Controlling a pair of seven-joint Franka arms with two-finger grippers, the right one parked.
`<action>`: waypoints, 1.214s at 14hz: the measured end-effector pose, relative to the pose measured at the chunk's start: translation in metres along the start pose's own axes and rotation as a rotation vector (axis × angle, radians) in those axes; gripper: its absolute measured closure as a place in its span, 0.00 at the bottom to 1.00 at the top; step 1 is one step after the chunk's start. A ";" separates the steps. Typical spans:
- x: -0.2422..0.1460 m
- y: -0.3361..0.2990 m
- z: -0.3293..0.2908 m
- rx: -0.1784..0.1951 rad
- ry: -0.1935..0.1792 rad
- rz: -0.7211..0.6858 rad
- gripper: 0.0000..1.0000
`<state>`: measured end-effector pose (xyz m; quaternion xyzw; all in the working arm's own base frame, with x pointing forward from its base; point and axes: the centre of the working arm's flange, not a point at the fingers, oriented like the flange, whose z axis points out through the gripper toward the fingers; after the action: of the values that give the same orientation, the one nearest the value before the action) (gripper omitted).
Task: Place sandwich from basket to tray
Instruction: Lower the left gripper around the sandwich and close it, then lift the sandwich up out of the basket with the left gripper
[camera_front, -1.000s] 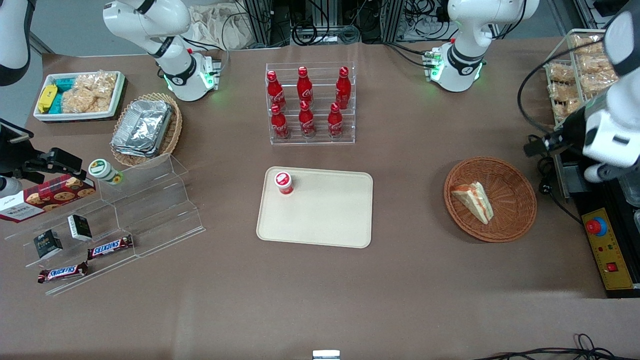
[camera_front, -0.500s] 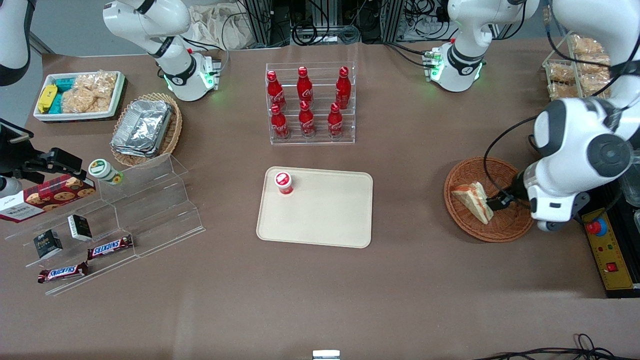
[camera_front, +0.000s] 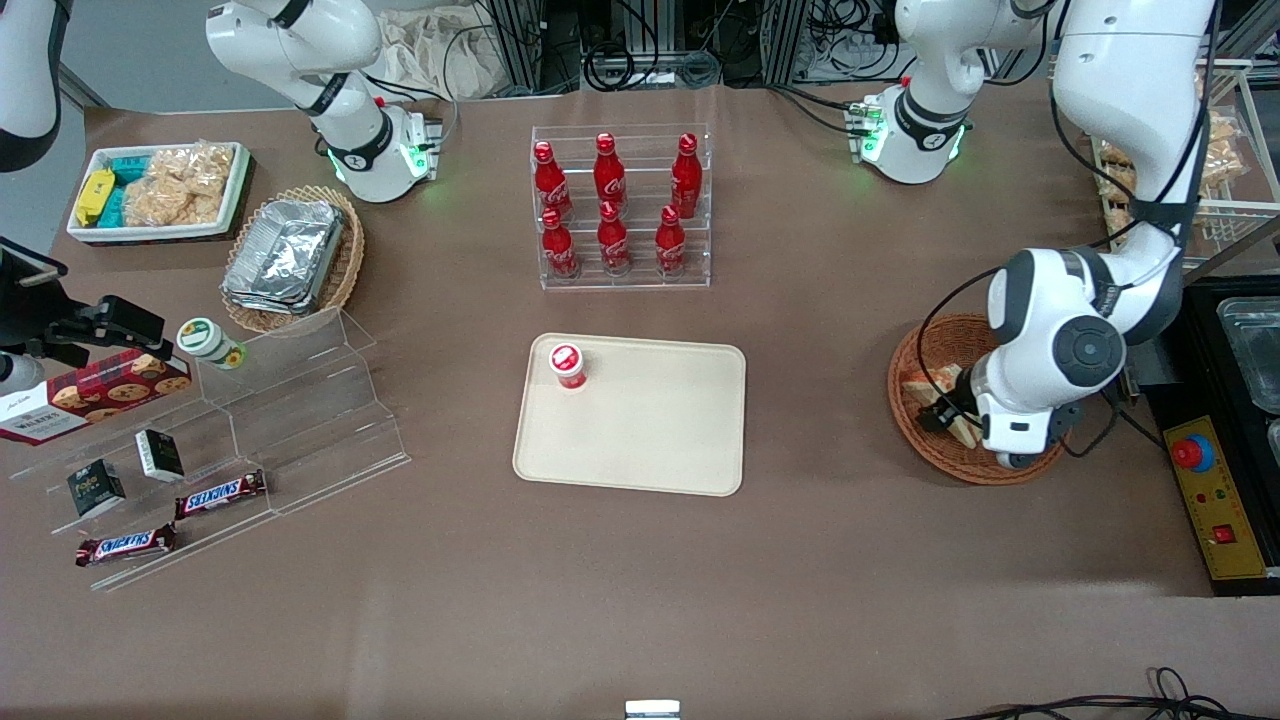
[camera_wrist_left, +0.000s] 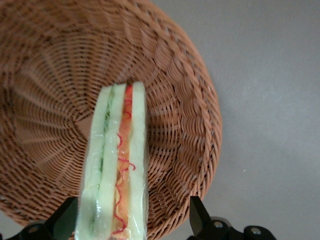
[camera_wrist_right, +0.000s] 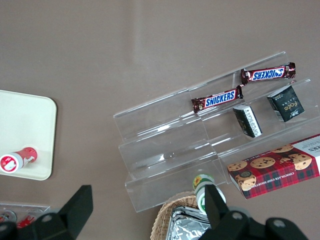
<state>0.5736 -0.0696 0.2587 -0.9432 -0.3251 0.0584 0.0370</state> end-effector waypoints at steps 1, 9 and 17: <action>-0.004 -0.002 0.008 0.005 0.004 0.008 0.00; -0.007 -0.011 0.021 0.034 0.012 0.026 0.41; -0.005 -0.015 -0.135 0.027 0.069 0.071 0.80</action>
<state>0.5785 -0.0656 0.3946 -0.9549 -0.2893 0.0314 0.0590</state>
